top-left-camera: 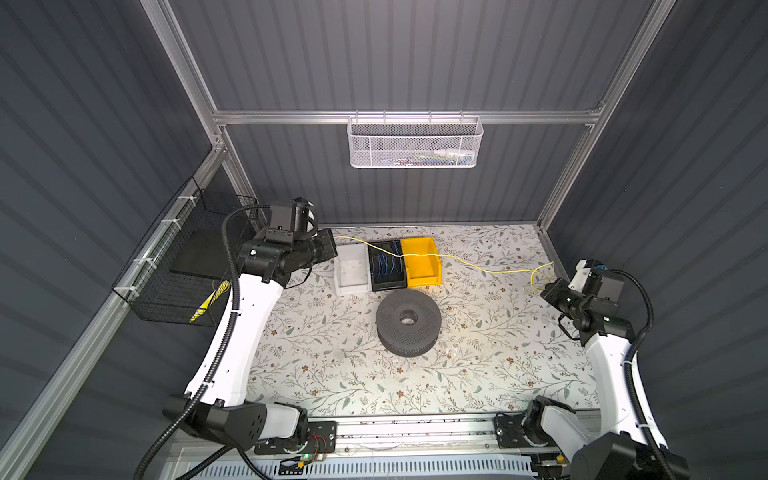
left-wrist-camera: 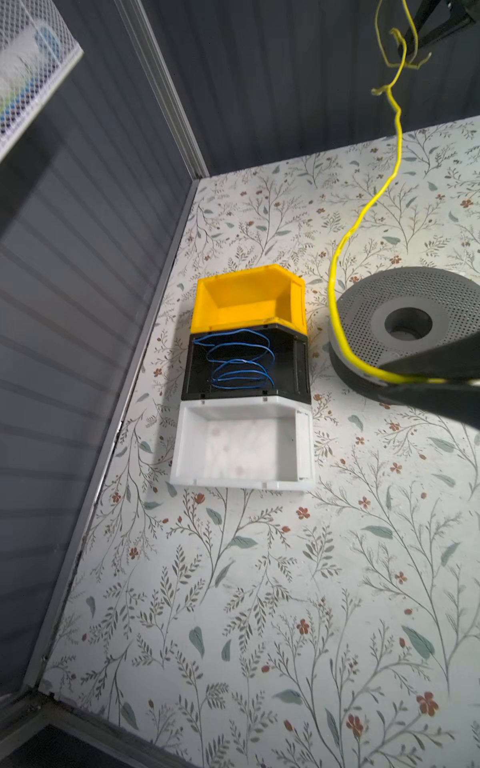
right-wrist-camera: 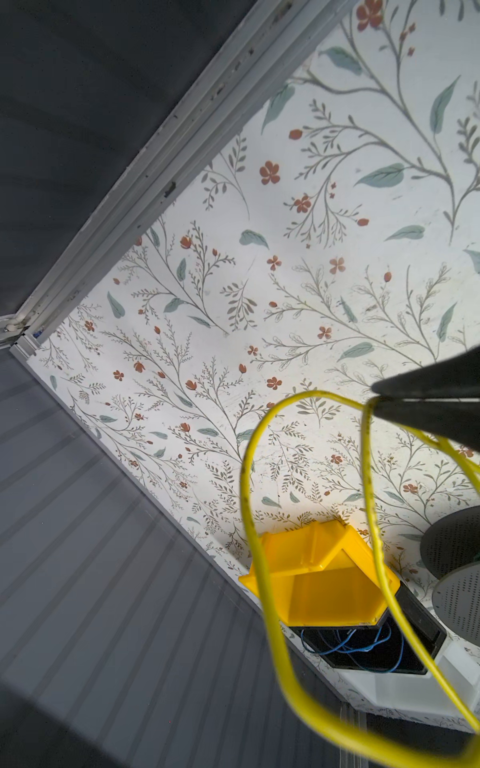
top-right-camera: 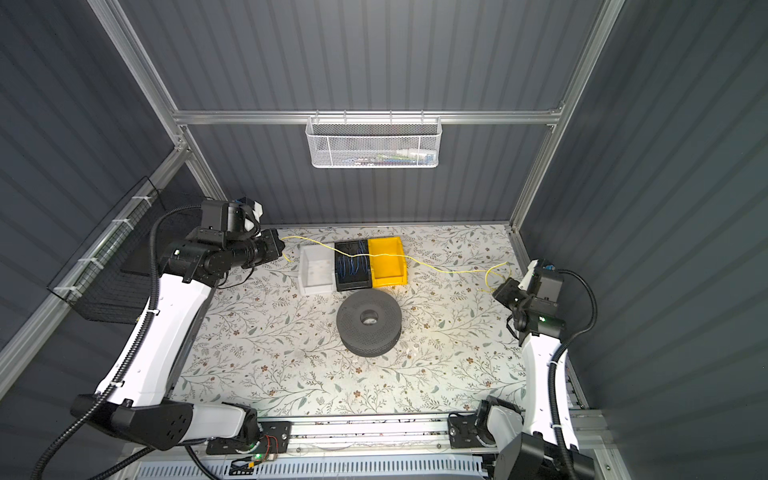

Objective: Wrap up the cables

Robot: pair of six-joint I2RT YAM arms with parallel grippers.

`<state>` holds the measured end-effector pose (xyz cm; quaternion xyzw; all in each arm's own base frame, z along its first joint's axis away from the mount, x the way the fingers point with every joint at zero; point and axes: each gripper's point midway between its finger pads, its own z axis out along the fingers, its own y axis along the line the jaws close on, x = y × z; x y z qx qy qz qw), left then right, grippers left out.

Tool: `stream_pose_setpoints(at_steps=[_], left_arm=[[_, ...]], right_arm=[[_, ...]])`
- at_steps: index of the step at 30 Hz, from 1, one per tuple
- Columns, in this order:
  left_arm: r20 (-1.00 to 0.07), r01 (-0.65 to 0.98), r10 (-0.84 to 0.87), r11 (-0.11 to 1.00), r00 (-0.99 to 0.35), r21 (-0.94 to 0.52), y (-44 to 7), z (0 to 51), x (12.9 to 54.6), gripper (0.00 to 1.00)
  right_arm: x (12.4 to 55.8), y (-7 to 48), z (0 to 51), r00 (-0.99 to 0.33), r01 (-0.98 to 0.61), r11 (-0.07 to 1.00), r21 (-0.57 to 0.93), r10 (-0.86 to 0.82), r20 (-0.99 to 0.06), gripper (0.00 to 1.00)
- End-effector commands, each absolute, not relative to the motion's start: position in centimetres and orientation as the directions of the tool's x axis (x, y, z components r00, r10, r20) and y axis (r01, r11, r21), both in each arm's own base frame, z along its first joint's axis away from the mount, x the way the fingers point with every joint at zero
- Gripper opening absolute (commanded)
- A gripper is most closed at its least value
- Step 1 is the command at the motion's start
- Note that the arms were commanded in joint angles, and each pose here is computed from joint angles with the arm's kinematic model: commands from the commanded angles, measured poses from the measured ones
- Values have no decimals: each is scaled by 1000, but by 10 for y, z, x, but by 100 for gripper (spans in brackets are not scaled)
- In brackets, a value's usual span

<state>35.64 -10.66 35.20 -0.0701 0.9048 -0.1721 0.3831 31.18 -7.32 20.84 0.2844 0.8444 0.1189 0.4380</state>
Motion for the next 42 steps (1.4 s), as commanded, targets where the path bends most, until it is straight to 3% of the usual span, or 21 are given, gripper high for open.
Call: stream_pose_setpoints(at_steps=[1,6,11,17,23,28,36,42], left_arm=[[-753,-130,-270,962,-600,-241,-61,379,365,0],[-728,-252,-281,956,-625,-152,-39,371,365,0],[-736,-335,-362,922,-572,-193,-20,377,367,0],[-695,-134,-349,929,-629,-345,-67,379,383,0],[-678,104,-327,853,-659,-512,-118,399,392,0],[-649,261,-338,717,-681,-647,-155,423,393,0],[-629,337,-329,625,-704,-704,-172,446,384,0],[-619,366,-262,616,-740,-698,-177,426,364,0]], right_arm=[[298,-116,194,-387,540,761,358,603,-698,0],[293,-127,185,-364,567,741,361,618,-697,0],[293,-125,175,-372,556,734,390,639,-673,0],[305,-101,192,-390,442,753,488,651,-652,0],[313,-59,226,-444,272,798,538,600,-665,0],[315,-26,237,-489,170,785,595,592,-641,16],[328,29,213,-631,54,712,700,568,-528,55],[343,46,171,-726,100,689,718,544,-421,66]])
